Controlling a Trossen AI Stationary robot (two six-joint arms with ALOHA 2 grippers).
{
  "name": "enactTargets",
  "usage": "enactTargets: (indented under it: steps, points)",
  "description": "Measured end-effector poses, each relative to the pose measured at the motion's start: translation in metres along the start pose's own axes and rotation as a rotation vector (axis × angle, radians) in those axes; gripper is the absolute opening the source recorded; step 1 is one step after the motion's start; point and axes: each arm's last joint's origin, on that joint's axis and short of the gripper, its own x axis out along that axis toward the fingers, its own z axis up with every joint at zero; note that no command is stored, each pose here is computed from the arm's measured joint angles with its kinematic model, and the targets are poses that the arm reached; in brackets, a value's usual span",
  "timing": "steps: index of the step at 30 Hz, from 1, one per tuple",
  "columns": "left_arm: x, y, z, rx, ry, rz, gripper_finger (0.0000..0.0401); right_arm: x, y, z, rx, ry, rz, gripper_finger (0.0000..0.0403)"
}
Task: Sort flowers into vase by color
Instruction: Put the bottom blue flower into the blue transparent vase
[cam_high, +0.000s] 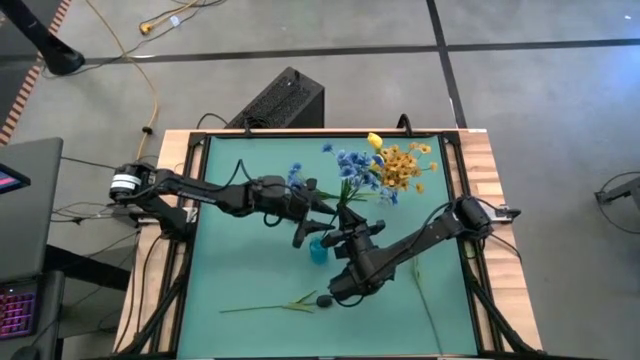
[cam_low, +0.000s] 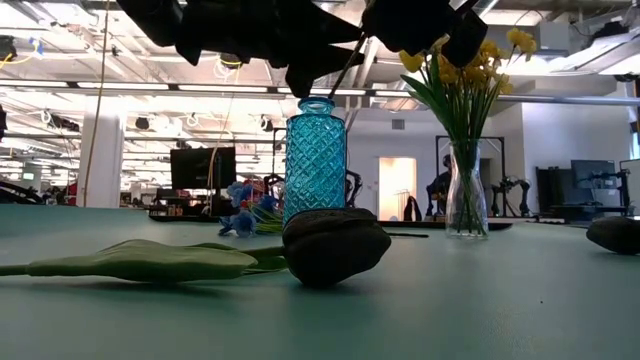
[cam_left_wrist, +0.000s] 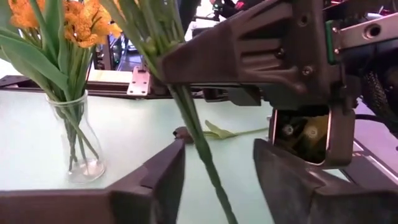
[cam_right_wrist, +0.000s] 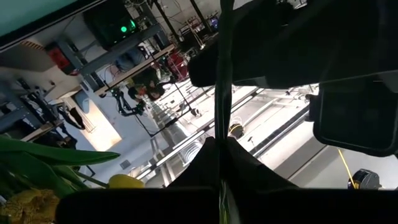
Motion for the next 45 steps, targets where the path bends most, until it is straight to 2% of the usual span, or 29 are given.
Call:
enactTargets:
  steps: [10,20,25,27,31,33,38,40,42,45]
  points:
    - [0.0,0.0,0.0,0.056,-0.005,0.009,0.0015,-0.001,0.0,0.0,0.01,-0.004,0.002,0.0039]
    - [0.0,0.002,0.002,0.059,-0.026,0.054,0.0007,0.007,0.0,0.001,0.029,-0.023,0.048,0.0078]
    - [-0.001,0.003,0.006,0.072,-0.057,0.068,0.0005,0.006,0.001,0.002,0.052,-0.062,0.086,0.0124]
    - [-0.003,0.006,0.009,0.076,-0.079,0.084,0.0005,0.006,0.001,0.002,0.122,-0.06,0.09,0.0151]
    - [-0.011,0.017,0.016,0.082,-0.097,0.134,0.0005,0.003,0.001,0.002,0.345,-0.059,0.098,0.0205]
    - [-0.016,0.025,0.022,0.084,-0.121,0.187,0.0005,-0.003,0.002,0.003,0.4,-0.081,0.112,0.0225]
    - [-0.034,0.04,0.038,0.086,-0.181,0.302,0.0004,-0.021,0.002,0.005,0.497,-0.138,0.133,0.0241]
    - [-0.042,0.045,0.043,0.077,-0.199,0.325,0.0004,-0.027,0.004,0.006,0.589,-0.173,0.189,0.0238]
    - [-0.049,0.046,0.051,0.081,-0.237,0.321,0.0004,-0.031,0.006,0.007,0.733,-0.198,0.285,0.0232]
    - [-0.059,0.041,0.062,0.114,-0.316,0.226,0.0004,-0.036,0.012,0.001,0.97,-0.185,0.467,0.0222]
